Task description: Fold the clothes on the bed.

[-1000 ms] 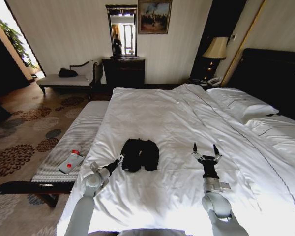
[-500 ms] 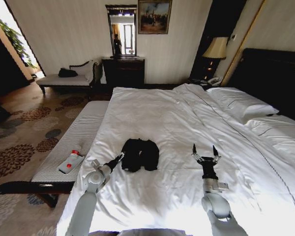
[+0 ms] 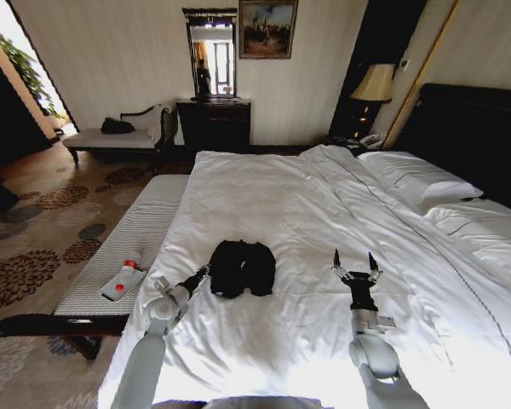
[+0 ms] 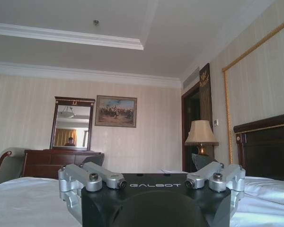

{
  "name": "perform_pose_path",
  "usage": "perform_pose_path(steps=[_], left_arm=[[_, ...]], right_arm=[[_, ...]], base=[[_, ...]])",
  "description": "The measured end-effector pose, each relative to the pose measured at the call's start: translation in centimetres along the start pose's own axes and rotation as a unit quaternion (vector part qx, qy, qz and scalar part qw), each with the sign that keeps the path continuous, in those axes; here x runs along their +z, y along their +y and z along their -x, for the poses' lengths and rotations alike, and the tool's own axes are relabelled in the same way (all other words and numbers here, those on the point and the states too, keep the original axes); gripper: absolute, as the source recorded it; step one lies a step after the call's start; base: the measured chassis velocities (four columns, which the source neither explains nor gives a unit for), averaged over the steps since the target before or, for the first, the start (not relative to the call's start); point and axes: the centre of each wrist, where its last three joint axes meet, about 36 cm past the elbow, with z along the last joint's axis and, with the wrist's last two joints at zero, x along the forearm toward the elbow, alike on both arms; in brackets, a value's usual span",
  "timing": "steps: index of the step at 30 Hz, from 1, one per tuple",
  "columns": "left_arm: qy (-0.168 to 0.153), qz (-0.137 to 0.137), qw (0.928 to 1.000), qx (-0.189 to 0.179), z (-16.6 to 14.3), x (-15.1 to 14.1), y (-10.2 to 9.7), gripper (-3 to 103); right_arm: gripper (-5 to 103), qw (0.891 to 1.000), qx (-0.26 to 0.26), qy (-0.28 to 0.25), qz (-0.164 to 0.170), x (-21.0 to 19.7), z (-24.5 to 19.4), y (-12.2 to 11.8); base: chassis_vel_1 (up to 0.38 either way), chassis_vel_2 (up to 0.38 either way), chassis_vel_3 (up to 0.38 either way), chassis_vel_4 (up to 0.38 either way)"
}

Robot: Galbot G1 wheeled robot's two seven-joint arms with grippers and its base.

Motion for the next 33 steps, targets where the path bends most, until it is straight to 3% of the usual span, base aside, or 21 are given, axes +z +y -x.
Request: perform_pose_path(steps=[2,14,17,19,21,22,24,25,26,28,29,30,32,33], left_arm=[[-0.002,0.0,1.0,0.001,-0.2,0.0,-0.1,3],[-0.025,-0.002,0.9997,0.003,-1.3,-1.1,-0.3,0],[-0.037,0.001,0.9993,0.001,-1.9,-1.8,-0.2,0],[-0.048,0.007,0.9988,-0.003,-2.4,-2.7,0.0,0],[-0.05,0.008,0.9987,-0.003,-2.5,-2.9,0.0,0],[-0.052,0.01,0.9986,-0.003,-2.6,-3.1,-0.1,0],[-0.055,0.01,0.9984,-0.002,-2.8,-3.1,-0.3,0],[-0.055,0.01,0.9984,-0.002,-2.8,-3.1,-0.3,0],[-0.055,0.01,0.9985,-0.002,-2.9,-2.9,-0.3,0],[-0.054,0.012,0.9985,-0.003,-3.1,-2.6,-0.4,0],[-0.054,0.013,0.9985,-0.005,-3.2,-2.5,-0.4,0],[-0.054,0.013,0.9985,-0.005,-3.2,-2.5,-0.4,0],[-0.052,0.015,0.9985,-0.005,-3.2,-2.3,-0.4,0],[-0.052,0.015,0.9985,-0.005,-3.2,-2.3,-0.4,0]], right_arm=[[100,1.0,0.0,0.0,0.0,0.0,-0.1,0.0],[100,1.0,0.021,0.015,0.002,0.1,0.2,0.2],[100,0.999,0.033,0.038,0.022,-0.1,0.5,0.8],[100,0.993,0.041,0.079,0.073,-0.7,1.3,1.7],[100,0.99,0.041,0.096,0.093,-1.1,1.6,2.0],[100,0.985,0.039,0.118,0.116,-1.6,2.1,2.3],[100,0.965,0.028,0.181,0.19,-3.3,3.8,2.9],[100,0.965,0.028,0.181,0.19,-3.3,3.8,2.9],[100,0.955,0.021,0.205,0.215,-3.9,4.3,3.1],[100,0.918,-0.009,0.275,0.284,-6.2,6.0,3.6],[100,0.891,-0.026,0.316,0.325,-7.5,7.2,3.8],[100,0.891,-0.026,0.316,0.325,-7.5,7.2,3.8],[100,0.865,-0.047,0.353,0.353,-8.1,8.5,3.9],[100,0.865,-0.047,0.353,0.353,-8.1,8.5,3.9]], base=[[0.0,0.0,0.0,0.0],[0.0,0.0,0.0,0.0],[0.0,0.0,0.0,0.0],[0.0,0.0,0.0,0.0],[0.0,0.0,0.0,0.0],[0.0,0.0,0.0,0.0],[0.0,0.0,0.0,0.0],[0.0,0.0,0.0,0.0],[0.0,0.0,0.0,0.0],[0.0,0.0,0.0,0.0],[0.0,0.0,0.0,0.0],[0.0,0.0,0.0,0.0],[0.0,0.0,0.0,0.0],[0.0,0.0,0.0,0.0]])
